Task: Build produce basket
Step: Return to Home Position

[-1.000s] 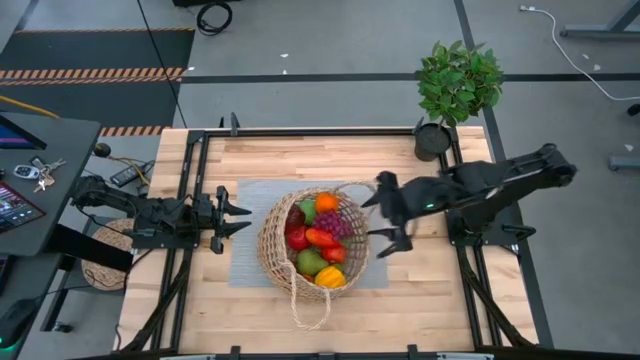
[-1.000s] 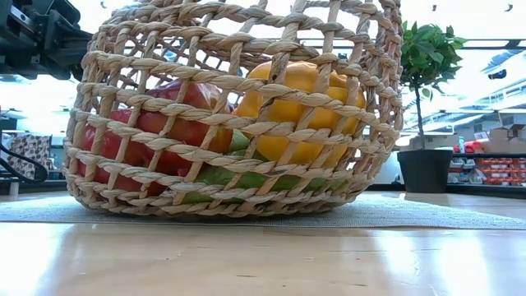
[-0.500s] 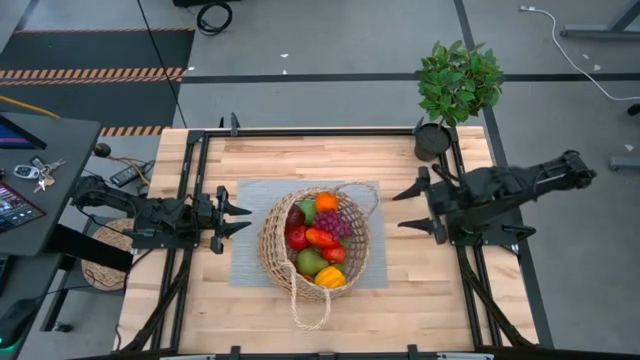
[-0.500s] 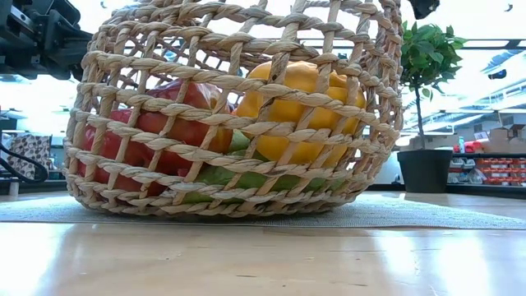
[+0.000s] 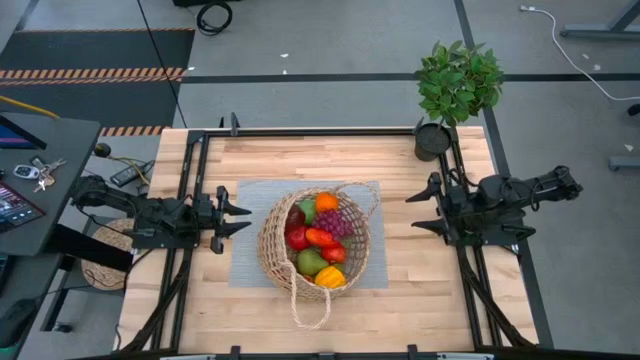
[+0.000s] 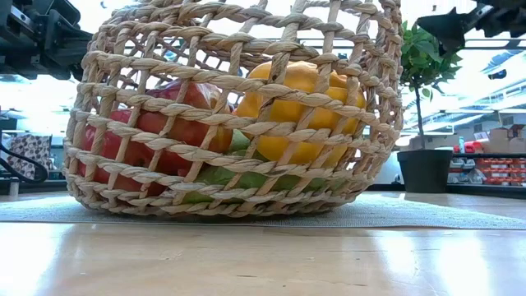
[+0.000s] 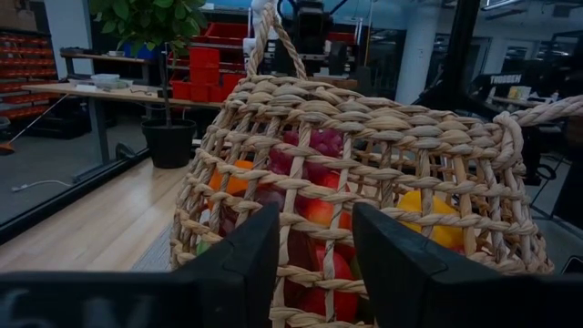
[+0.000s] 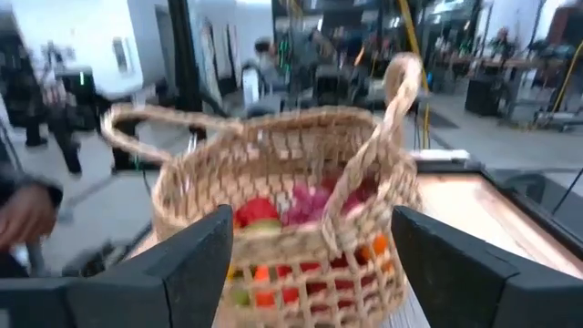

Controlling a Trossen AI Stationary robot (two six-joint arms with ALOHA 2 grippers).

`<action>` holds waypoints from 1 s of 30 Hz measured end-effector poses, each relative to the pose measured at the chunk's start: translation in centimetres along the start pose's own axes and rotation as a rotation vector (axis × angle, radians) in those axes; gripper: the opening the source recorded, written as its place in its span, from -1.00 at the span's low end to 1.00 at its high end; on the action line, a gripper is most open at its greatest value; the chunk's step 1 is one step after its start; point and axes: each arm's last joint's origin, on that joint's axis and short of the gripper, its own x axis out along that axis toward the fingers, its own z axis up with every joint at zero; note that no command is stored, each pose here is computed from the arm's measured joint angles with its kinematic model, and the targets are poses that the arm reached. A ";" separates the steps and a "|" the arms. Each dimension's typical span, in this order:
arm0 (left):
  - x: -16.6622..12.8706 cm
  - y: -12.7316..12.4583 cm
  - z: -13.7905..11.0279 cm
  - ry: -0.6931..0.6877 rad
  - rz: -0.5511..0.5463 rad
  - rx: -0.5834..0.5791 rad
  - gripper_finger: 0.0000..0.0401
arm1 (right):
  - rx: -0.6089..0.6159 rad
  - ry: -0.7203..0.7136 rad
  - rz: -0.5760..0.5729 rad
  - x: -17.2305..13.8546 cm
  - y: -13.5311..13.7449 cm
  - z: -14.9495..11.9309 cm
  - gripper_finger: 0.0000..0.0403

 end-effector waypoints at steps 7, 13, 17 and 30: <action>0.0 0.0 0.0 0.000 0.000 0.000 -0.26 | 0.034 -0.246 -0.165 -0.7 -0.7 0.1 0.44; 0.0 0.0 0.0 0.000 0.000 0.000 -0.25 | 0.016 -0.338 -0.119 0.1 -0.7 -2.2 0.39; 0.0 0.0 0.0 0.000 0.000 0.000 -0.28 | 0.006 -0.376 -0.165 0.5 -0.8 -4.2 0.37; 0.0 0.0 0.0 0.001 0.000 0.000 -0.25 | 0.013 -0.379 -0.218 0.5 -1.0 -4.5 0.36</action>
